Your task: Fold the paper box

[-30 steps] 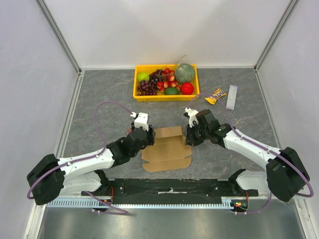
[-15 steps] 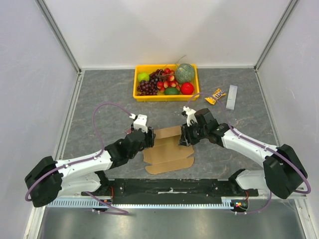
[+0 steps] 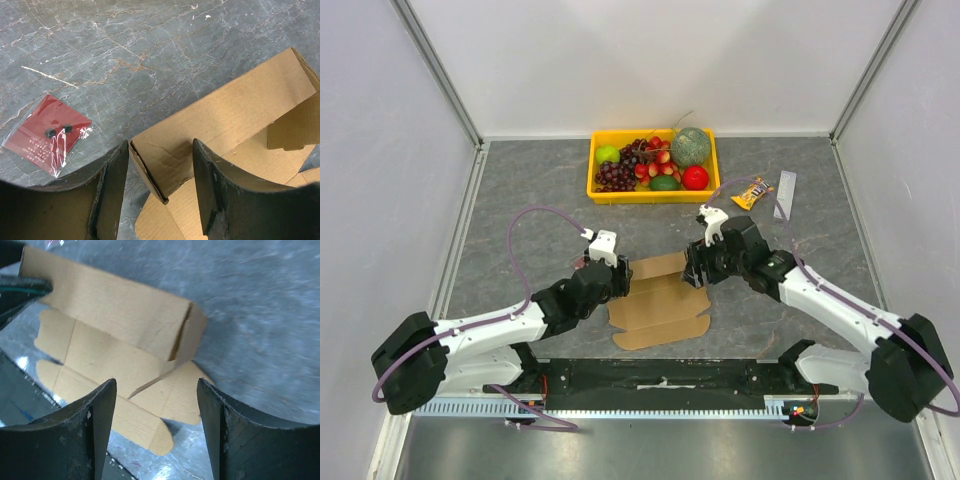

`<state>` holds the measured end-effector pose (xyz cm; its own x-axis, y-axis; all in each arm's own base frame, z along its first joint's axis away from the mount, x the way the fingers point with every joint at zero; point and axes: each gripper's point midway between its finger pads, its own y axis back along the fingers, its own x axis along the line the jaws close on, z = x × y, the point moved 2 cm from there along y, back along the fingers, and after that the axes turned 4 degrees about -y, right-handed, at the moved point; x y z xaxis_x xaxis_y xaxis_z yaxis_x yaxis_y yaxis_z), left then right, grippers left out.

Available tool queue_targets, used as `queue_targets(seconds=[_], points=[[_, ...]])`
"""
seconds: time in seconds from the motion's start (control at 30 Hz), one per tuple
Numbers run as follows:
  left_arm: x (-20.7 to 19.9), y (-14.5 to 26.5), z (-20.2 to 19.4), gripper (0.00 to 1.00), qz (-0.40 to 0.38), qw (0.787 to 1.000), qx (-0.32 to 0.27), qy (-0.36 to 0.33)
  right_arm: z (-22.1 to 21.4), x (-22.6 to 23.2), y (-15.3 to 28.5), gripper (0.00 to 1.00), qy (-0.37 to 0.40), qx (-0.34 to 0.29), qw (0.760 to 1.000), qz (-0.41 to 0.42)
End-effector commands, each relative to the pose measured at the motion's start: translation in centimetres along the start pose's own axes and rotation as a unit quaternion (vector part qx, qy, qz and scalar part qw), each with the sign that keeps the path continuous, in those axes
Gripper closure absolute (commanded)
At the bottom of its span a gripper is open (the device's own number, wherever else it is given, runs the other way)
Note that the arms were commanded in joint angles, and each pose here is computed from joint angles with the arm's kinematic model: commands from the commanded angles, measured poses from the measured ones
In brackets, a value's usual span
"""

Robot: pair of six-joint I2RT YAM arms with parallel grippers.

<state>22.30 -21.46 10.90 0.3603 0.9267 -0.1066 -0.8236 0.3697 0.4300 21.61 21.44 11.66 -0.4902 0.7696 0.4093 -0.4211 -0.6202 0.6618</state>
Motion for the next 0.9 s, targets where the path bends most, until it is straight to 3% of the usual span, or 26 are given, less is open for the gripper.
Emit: queue_targets(seconds=[0.0, 0.13, 0.27, 0.5, 0.87], points=[[-0.1, -0.1, -0.1, 0.41, -0.002, 1.0, -0.006, 0.014, 4.5, -2.2, 2.9, 0.27, 0.003, -0.092, 0.991, -0.102], [-0.1, 0.0, 0.2, 0.41, -0.002, 1.0, -0.009, 0.015, 4.0, -5.5, 3.9, 0.26, -0.023, -0.096, 0.974, -0.202], [-0.2, 0.0, 0.4, 0.41, -0.004, 1.0, -0.012, 0.012, 1.7, -6.5, 3.3, 0.28, -0.03, -0.061, 0.974, -0.217], [-0.3, 0.1, 0.9, 0.41, -0.005, 1.0, -0.017, 0.013, -1.4, -4.6, 1.3, 0.27, -0.025, -0.046, 0.992, -0.114], [-0.5, 0.0, 0.9, 0.41, -0.009, 1.0, -0.015, 0.011, -1.5, -3.1, -1.3, 0.26, 0.047, -0.109, 0.993, -0.008]])
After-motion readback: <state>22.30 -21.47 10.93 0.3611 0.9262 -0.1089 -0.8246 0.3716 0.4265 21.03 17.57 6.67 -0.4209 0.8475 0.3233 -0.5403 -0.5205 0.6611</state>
